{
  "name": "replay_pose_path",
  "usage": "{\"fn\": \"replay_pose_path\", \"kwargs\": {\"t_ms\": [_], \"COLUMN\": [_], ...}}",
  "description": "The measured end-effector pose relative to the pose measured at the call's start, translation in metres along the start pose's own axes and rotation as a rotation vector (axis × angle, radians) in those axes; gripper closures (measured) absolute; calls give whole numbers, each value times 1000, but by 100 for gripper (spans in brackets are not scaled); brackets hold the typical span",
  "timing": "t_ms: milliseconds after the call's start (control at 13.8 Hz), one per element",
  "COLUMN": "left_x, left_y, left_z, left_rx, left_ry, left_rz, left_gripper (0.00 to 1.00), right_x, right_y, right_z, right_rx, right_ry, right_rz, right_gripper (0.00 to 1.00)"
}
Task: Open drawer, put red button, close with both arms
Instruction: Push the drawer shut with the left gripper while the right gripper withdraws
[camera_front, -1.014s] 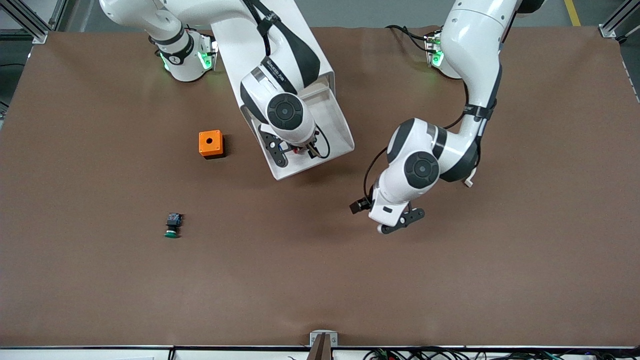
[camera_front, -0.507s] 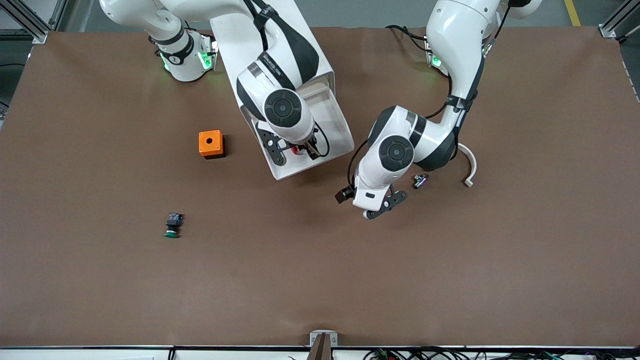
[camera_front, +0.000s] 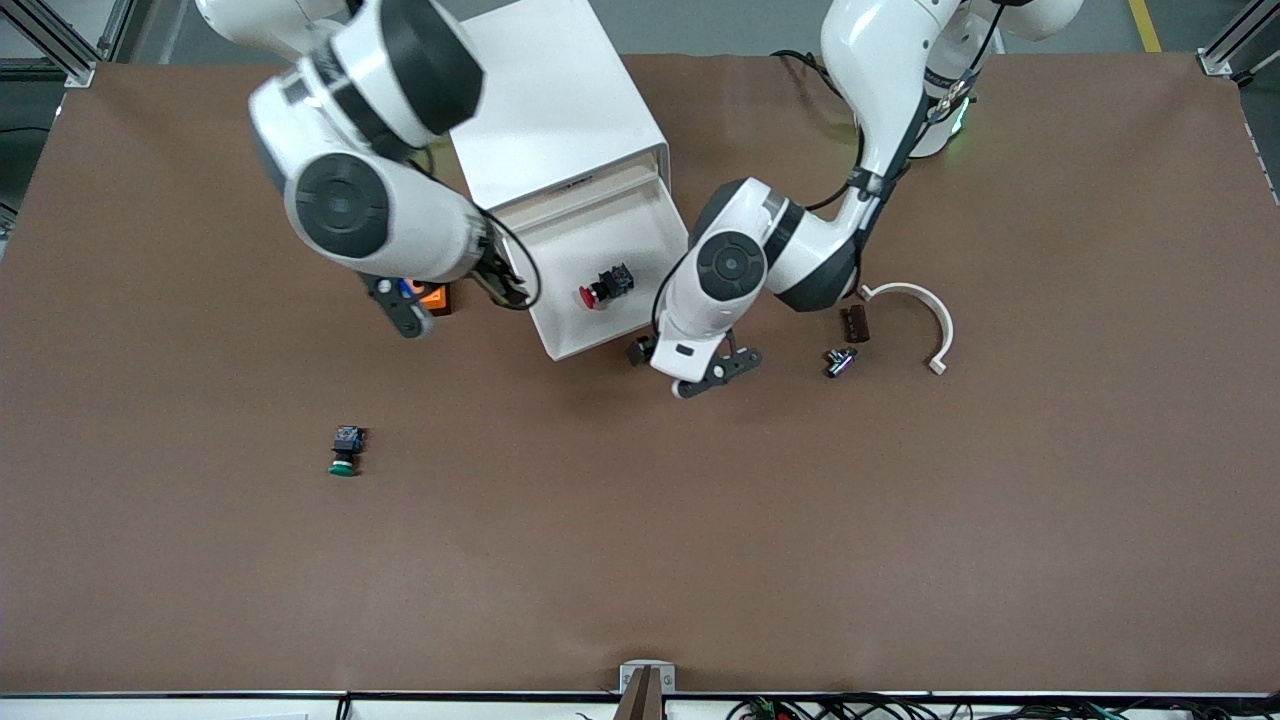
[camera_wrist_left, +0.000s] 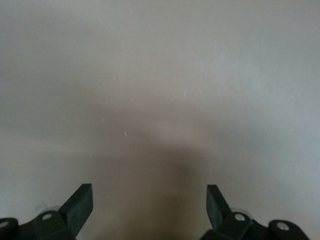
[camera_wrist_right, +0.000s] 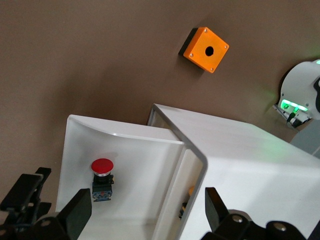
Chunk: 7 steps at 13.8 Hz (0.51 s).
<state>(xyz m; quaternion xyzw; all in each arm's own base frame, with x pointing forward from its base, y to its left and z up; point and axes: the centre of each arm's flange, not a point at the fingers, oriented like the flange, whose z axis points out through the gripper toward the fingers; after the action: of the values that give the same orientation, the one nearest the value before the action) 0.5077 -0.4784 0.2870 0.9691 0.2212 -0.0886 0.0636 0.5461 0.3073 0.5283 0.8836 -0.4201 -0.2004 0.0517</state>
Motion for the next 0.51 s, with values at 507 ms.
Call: {"fn": "replay_pose_path", "kwargs": {"t_ms": [507], "left_x": [-97], "left_y": [25], "left_z": [23], "left_rx": [21], "left_ry": [-138], "left_rz": [47], "left_gripper": [0], "right_x": [131], "right_y": [123], "right_z": [-73], "right_rx": [23], "right_ry": [74], "right_rz": [-513], "right_gripper": [0]}}
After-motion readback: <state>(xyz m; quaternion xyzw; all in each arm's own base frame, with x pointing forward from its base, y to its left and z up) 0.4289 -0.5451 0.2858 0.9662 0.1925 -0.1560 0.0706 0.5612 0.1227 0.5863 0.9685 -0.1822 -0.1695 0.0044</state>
